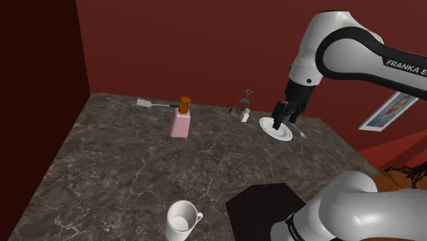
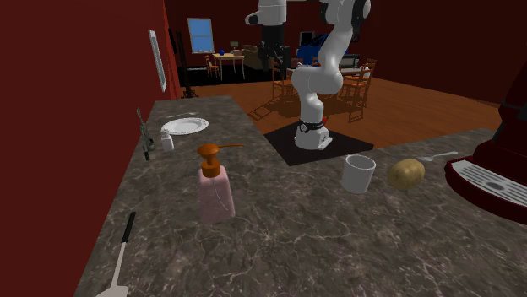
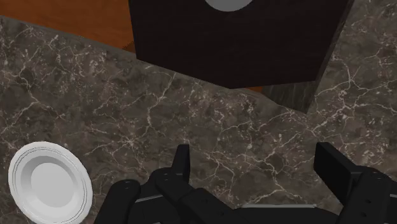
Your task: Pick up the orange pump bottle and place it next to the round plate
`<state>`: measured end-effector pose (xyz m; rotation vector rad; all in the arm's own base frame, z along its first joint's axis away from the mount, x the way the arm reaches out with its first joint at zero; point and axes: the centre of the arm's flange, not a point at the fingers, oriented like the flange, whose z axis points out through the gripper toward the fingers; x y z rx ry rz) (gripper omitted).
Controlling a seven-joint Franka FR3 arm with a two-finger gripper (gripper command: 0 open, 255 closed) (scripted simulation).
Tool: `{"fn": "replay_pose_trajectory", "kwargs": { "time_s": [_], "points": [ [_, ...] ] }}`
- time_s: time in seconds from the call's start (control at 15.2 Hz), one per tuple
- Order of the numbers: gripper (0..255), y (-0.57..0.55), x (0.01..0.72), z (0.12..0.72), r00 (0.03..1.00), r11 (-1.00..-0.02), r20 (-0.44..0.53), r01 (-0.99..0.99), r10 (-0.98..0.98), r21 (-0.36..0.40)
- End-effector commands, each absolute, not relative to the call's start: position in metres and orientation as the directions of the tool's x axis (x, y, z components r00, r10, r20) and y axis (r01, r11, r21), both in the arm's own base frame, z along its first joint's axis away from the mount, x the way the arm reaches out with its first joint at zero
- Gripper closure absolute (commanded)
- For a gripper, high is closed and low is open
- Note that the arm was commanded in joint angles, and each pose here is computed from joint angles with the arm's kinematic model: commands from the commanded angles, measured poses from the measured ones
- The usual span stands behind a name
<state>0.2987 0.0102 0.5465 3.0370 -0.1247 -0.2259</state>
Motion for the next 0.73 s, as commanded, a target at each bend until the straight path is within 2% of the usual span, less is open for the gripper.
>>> {"fn": "replay_pose_trajectory", "kwargs": {
  "time_s": [0.0, 0.66],
  "points": [
    [0, 0.010, 0.299, 0.546, 0.986, -0.992, -0.144, -0.074, -0.088, 0.099],
    [0, 0.073, 0.414, 0.516, 0.984, -0.985, -0.134, -0.095, -0.114, 0.143]
  ]
}}
